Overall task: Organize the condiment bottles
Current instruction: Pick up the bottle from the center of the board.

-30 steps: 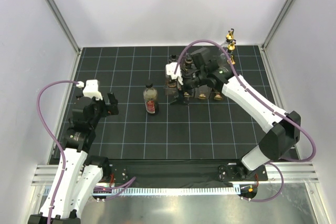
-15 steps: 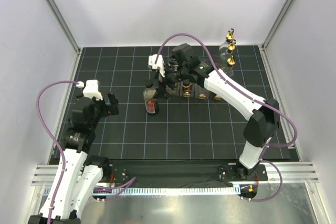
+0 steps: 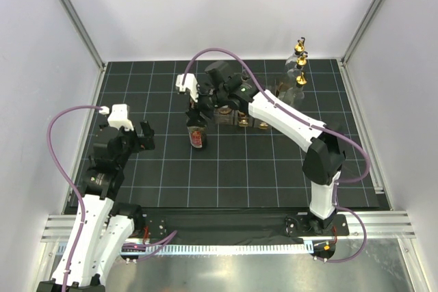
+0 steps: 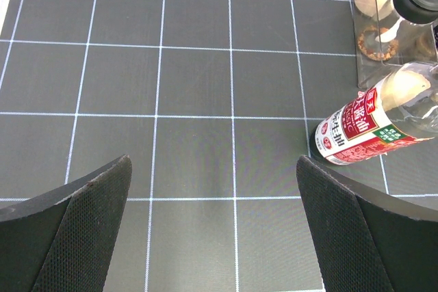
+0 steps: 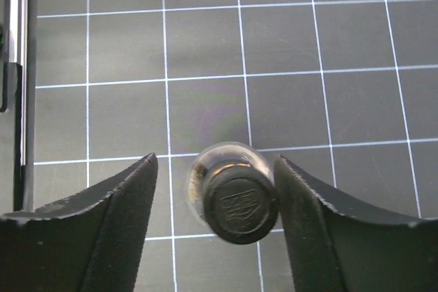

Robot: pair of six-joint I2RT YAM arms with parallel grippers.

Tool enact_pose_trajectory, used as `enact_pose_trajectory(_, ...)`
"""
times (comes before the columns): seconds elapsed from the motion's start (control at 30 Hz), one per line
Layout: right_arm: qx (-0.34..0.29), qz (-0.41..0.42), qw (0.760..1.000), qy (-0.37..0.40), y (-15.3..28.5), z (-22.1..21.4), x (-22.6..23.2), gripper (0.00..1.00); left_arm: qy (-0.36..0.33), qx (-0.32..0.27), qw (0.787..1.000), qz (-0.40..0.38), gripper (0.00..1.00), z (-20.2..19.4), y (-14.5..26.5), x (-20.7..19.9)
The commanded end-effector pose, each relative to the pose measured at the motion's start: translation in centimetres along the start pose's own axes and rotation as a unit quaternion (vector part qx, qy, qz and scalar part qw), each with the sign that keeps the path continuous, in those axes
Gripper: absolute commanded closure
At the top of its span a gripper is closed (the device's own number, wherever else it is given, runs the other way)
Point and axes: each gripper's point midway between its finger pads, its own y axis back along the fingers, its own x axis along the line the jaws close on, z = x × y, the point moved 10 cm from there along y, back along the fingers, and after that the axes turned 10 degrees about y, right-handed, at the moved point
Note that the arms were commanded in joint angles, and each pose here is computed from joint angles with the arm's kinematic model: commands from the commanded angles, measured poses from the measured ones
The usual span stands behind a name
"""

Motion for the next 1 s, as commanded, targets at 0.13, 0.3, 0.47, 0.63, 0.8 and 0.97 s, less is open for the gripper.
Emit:
enact_pose_trajectory(0.13,0.023,-0.005,1.0,-0.008,-0.3,0.8,-0.6,0.5,-0.001,-0.025,1.0,-0.013,0.0,0.6,0.1,-0.2)
enact_pose_trajectory(0.3,0.033,0.001,0.999,-0.001,-0.2,1.0,-0.6,0.79,-0.001,-0.025,1.0,-0.012,0.0,0.6,0.0,-0.2)
enact_pose_trajectory(0.47,0.026,0.014,0.999,0.023,1.5,2.4,-0.3,0.96,-0.001,-0.025,1.0,-0.012,0.0,0.6,0.1,-0.2)
enact_pose_trajectory(0.63,-0.026,0.026,0.997,0.063,5.9,5.4,1.0,0.96,0.0,-0.028,1.0,-0.012,0.0,0.7,0.2,-0.2)
enact_pose_trajectory(0.8,-0.043,0.028,0.996,0.079,9.0,6.5,2.5,0.96,0.0,-0.027,1.0,-0.013,0.0,0.7,0.1,-0.2)
enact_pose_trajectory(0.97,-0.041,0.016,0.995,0.086,11.2,6.4,3.5,0.96,0.0,-0.029,0.999,-0.013,0.0,0.7,0.2,-0.2)
